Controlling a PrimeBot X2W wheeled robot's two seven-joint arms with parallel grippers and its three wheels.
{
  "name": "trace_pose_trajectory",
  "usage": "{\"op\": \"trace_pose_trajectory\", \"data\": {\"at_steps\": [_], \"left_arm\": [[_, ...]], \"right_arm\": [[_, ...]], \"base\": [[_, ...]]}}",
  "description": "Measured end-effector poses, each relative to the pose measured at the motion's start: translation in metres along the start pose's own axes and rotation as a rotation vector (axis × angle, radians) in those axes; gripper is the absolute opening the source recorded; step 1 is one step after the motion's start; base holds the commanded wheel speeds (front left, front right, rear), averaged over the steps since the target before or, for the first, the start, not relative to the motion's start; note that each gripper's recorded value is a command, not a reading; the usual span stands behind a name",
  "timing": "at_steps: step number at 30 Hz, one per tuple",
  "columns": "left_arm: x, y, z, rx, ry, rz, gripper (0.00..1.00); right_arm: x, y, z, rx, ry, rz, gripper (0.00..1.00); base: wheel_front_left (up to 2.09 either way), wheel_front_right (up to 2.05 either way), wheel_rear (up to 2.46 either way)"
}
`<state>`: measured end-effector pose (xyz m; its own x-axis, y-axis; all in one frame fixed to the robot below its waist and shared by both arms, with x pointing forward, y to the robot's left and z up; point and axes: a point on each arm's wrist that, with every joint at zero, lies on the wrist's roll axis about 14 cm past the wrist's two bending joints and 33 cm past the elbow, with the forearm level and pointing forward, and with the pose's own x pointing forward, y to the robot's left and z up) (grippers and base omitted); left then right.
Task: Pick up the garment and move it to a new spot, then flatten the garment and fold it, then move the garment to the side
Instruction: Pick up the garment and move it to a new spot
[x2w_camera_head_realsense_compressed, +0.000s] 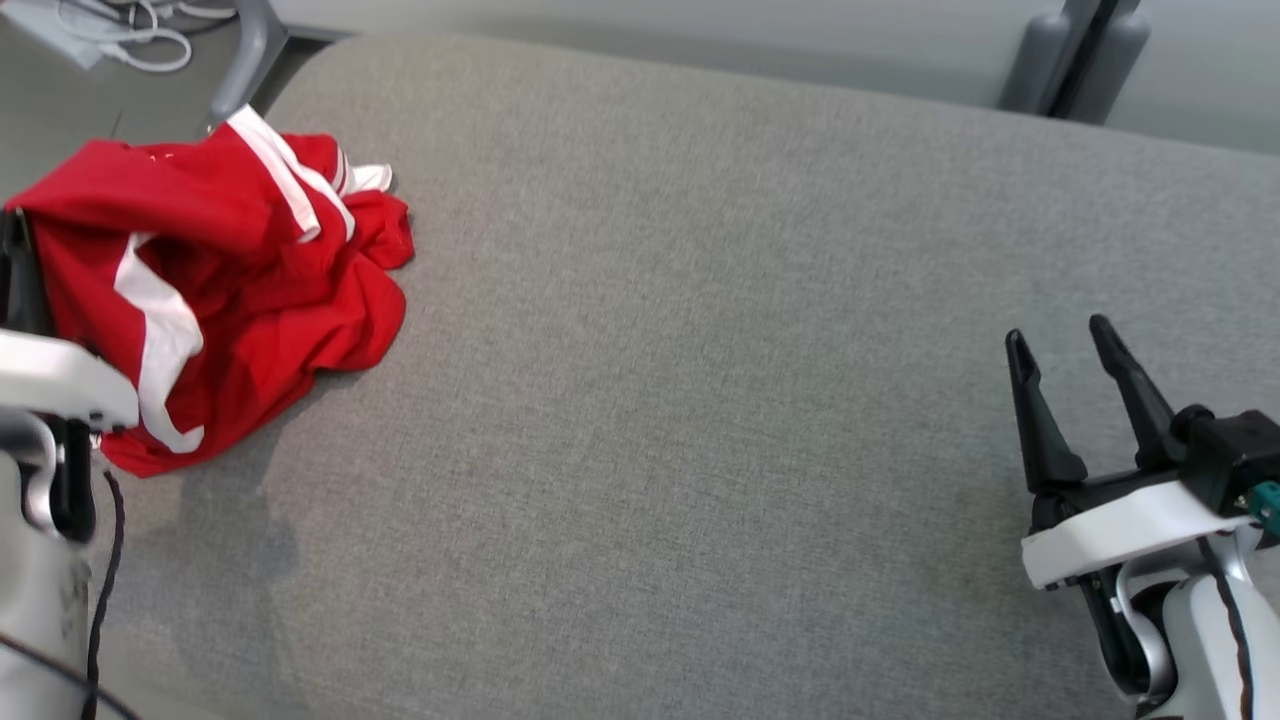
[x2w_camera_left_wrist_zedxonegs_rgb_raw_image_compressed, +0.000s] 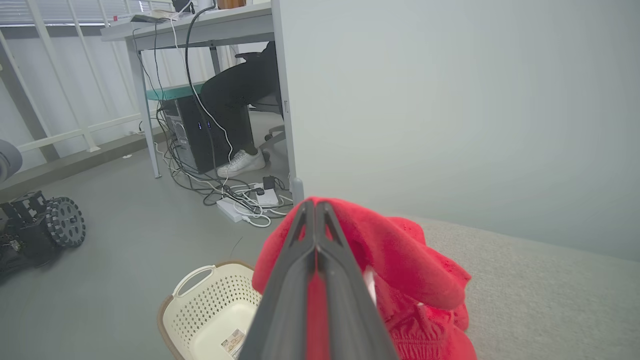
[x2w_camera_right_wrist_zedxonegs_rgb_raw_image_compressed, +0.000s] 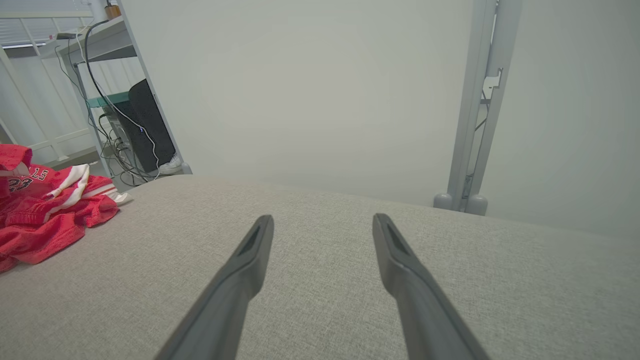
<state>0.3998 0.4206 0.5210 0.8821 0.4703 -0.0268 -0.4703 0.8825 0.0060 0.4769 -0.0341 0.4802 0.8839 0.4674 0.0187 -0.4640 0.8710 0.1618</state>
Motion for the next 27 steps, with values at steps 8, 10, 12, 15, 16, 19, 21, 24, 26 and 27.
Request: {"op": "trace_pose_trajectory", "data": {"at_steps": [8,10,12,15,16,19,21,24,26,27], "left_arm": [[-0.049,-0.016,0.009,-0.025,-0.089,-0.031,0.00],[-0.060,-0.025,0.008,-0.036,-0.083,-0.051,0.00],[-0.066,-0.029,0.008,-0.042,-0.084,-0.061,0.00],[-0.079,-0.041,0.016,-0.060,-0.099,-0.087,0.00],[-0.083,-0.047,0.018,-0.069,-0.103,-0.097,0.00],[-0.095,-0.070,0.026,-0.092,-0.121,-0.151,0.00],[-0.100,-0.086,0.034,-0.104,-0.135,-0.189,0.00],[-0.106,-0.110,0.042,-0.118,-0.144,-0.250,0.00],[-0.108,-0.126,0.049,-0.127,-0.156,-0.297,0.00],[-0.109,-0.136,0.053,-0.131,-0.168,-0.324,0.00]], "right_arm": [[-0.029,-0.004,0.022,-0.006,-0.048,-0.056,1.00],[-0.037,-0.007,0.026,-0.005,-0.060,-0.078,1.00],[-0.042,-0.010,0.028,-0.006,-0.062,-0.090,1.00],[-0.055,-0.016,0.034,-0.013,-0.076,-0.122,1.00],[-0.059,-0.019,0.036,-0.017,-0.081,-0.132,1.00],[-0.073,-0.028,0.047,-0.034,-0.105,-0.171,1.00],[-0.081,-0.033,0.051,-0.044,-0.114,-0.192,1.00],[-0.092,-0.039,0.060,-0.048,-0.134,-0.223,1.00],[-0.100,-0.045,0.063,-0.050,-0.139,-0.249,1.00],[-0.104,-0.048,0.064,-0.050,-0.143,-0.261,1.00]], "base": [[0.00,0.00,0.00],[0.00,0.00,0.00],[0.00,0.00,0.00],[0.00,0.00,0.00],[0.00,0.00,0.00],[0.00,0.00,0.00],[0.00,0.00,0.00],[0.00,0.00,0.00],[0.00,0.00,0.00],[0.00,0.00,0.00]]}}
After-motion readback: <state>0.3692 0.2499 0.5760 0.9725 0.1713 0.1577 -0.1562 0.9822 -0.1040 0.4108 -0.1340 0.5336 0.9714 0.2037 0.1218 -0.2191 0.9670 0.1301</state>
